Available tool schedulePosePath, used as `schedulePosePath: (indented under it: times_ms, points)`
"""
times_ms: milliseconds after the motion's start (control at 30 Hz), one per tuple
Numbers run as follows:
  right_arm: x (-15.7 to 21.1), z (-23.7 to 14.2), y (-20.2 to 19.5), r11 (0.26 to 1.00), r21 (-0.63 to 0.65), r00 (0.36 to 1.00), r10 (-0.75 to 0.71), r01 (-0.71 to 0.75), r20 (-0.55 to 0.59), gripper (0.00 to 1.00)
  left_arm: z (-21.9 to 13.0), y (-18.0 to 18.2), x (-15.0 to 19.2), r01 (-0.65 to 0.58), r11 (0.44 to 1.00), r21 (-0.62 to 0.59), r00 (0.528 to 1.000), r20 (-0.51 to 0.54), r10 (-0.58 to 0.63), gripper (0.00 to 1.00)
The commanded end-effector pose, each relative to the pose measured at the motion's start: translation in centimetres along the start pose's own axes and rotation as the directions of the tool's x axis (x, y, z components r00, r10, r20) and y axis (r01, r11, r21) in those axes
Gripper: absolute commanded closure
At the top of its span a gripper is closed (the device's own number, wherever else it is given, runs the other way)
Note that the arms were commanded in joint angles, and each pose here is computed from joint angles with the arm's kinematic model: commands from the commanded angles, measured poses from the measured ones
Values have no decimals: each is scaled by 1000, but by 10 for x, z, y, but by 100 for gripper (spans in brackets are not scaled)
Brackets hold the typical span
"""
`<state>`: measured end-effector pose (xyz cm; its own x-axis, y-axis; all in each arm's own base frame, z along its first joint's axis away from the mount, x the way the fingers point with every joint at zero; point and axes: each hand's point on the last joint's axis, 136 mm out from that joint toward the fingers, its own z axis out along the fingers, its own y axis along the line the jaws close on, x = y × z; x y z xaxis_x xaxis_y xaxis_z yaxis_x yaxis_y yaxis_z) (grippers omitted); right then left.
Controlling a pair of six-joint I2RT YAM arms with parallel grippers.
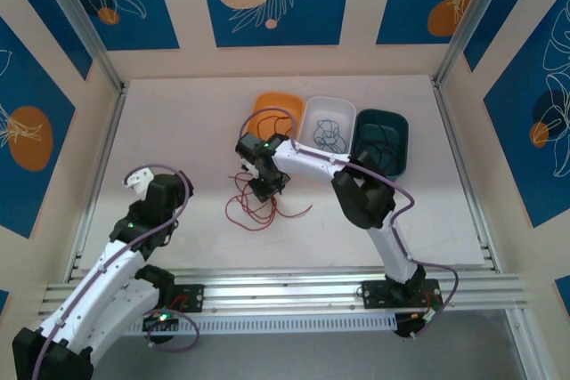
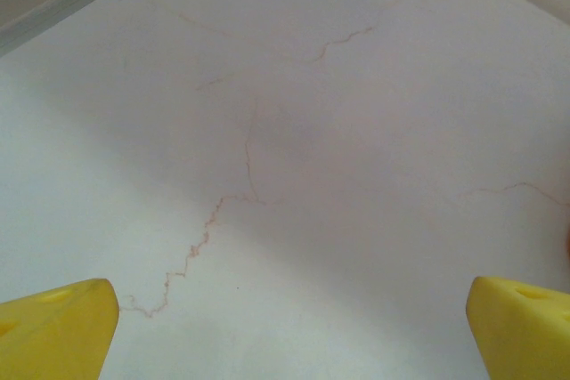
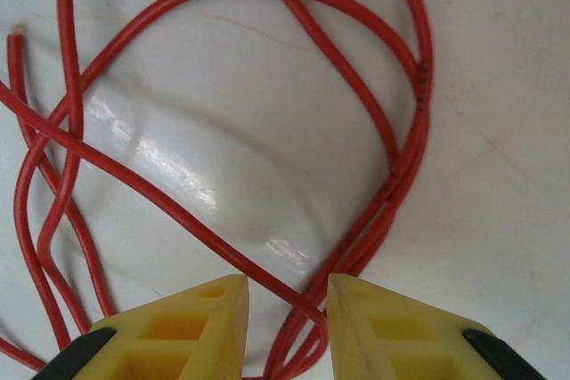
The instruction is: Untangle the cables
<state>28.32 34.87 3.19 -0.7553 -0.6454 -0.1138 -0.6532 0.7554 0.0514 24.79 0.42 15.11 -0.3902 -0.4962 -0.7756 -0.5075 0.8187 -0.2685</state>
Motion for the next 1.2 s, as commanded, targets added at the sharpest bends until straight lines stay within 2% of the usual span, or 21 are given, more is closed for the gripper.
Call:
schedulePosePath:
  times_ms: [0, 233, 400, 900, 1033, 1167]
  points:
    - [-2, 3, 8, 999, -9, 999, -31, 31, -17, 71, 4, 2, 0, 20, 1000, -13, 1000, 4, -20, 0]
    - [-6, 6, 8, 999, -7, 999, -34, 34, -20, 80, 6, 1, 3, 19, 1000, -11, 1000, -6, -19, 0]
    - [-12, -8, 10, 999, -5, 999, -32, 32, 5, 89, 7, 1, 3, 20, 1000, -10, 1000, -9, -20, 0]
    - [-32, -94, 20, 999, -11, 979, -44, 47, 200, 92, 13, -7, 7, 12, 1000, 11, 999, -38, -12, 0]
    - [-34, -106, 24, 999, -15, 972, -45, 50, 231, 93, 13, -16, 9, 1, 998, 56, 998, -57, 2, 0]
    - [-35, -122, 24, 999, -23, 964, -32, 39, 263, 94, 12, -41, 13, -53, 982, 183, 994, -84, 69, 0]
